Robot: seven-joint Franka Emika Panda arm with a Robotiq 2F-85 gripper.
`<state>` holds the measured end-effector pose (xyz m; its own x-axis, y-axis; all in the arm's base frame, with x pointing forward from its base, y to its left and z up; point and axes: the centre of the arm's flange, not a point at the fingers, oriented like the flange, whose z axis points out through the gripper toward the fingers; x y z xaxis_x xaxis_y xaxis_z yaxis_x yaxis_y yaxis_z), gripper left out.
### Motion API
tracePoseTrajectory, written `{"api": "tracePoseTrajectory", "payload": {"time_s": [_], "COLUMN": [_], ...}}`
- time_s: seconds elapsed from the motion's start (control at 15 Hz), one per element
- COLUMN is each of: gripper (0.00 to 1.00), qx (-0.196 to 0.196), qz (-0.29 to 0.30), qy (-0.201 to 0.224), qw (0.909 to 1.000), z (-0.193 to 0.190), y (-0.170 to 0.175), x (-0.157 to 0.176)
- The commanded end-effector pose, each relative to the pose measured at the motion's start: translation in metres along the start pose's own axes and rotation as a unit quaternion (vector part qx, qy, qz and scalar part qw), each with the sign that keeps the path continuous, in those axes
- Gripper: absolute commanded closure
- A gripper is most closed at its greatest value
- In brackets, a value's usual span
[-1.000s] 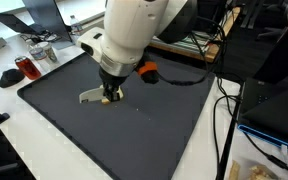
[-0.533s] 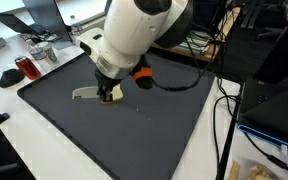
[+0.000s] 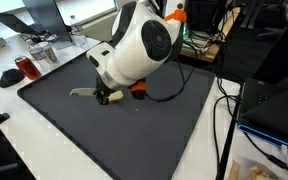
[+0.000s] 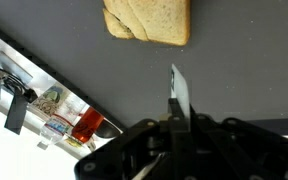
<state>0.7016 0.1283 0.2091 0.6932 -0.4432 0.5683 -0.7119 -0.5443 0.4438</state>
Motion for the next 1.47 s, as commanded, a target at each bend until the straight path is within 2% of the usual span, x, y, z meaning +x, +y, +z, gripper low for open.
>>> {"api": "tracePoseTrajectory", "payload": {"time_s": [0.0,0.13,0.33,0.73,0.93,1.0,1.07,1.4], "gripper": [0.99,0.99,0.99,0.99,0.99,0.99,0.99,0.99], "qx": [0.016,0.038,0.092,0.185,0.248,0.258,0.279,0.339], "qz": [-0.007,-0.021,-0.044,-0.079,-0.119,-0.129,-0.143,-0.185], "qy": [0.013,0.007,-0.003,-0.017,-0.027,-0.04,-0.046,-0.102], "qw": [0.9998,0.999,0.9948,0.9794,0.9611,0.9567,0.9483,0.9167], "z": [0.002,0.002,-0.005,-0.006,0.002,0.006,0.009,0.021], "y": [0.041,0.054,0.074,0.122,0.147,0.154,0.164,0.194], "x": [-0.01,-0.011,-0.017,-0.011,0.0,0.004,0.007,0.015]}}
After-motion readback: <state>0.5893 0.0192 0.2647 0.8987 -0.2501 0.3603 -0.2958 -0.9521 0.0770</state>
